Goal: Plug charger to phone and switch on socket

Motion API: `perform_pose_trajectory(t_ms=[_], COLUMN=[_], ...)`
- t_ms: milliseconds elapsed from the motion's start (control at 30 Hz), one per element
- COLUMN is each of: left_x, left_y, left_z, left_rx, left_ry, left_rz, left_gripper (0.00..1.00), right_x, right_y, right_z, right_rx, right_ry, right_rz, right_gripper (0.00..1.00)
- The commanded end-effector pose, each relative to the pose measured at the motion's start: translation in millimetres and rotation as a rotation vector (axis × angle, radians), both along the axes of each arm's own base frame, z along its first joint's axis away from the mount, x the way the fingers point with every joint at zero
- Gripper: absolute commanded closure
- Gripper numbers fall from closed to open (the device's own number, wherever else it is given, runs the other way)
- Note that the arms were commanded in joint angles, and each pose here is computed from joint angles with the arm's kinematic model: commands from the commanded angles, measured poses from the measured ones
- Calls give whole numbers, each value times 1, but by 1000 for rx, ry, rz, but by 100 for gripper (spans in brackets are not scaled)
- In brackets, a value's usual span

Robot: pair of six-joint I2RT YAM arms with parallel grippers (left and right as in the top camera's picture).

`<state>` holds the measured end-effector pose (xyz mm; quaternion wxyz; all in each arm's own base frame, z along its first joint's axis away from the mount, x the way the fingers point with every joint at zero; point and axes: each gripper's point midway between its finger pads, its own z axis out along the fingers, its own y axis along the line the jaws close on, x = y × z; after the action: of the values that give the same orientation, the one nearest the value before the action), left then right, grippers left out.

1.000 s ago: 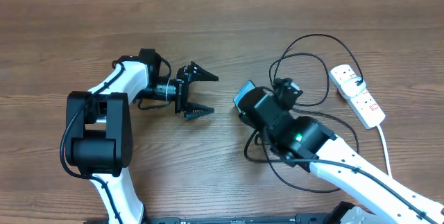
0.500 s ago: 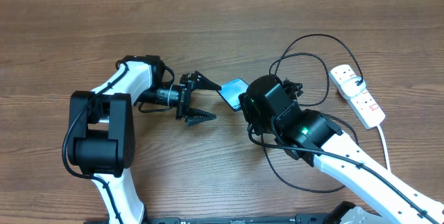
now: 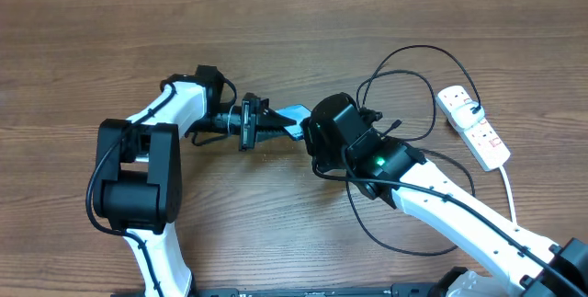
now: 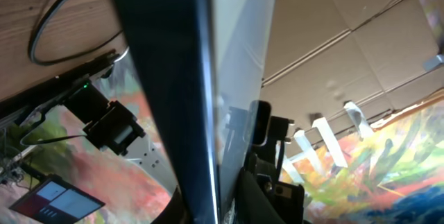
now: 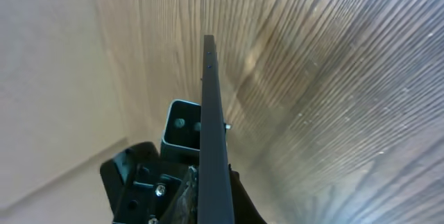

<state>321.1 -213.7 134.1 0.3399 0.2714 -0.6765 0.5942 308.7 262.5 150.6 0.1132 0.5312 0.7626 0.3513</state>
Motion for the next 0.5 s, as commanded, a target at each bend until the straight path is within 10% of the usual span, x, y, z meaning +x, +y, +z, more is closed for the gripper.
perform_pose_trajectory(t_ms=[0, 467], left_x=[-6, 1], left_y=[-6, -11], left_z=[-17, -39], left_rx=[130, 264], left_ry=[102, 154], left_rz=[-27, -13], left_gripper=[91, 83], right_x=[8, 18], right_y=[6, 23], right_z=[4, 24], right_rx=[-21, 62], right_ry=[-44, -122], right_rz=[23, 37], right_gripper=[96, 96])
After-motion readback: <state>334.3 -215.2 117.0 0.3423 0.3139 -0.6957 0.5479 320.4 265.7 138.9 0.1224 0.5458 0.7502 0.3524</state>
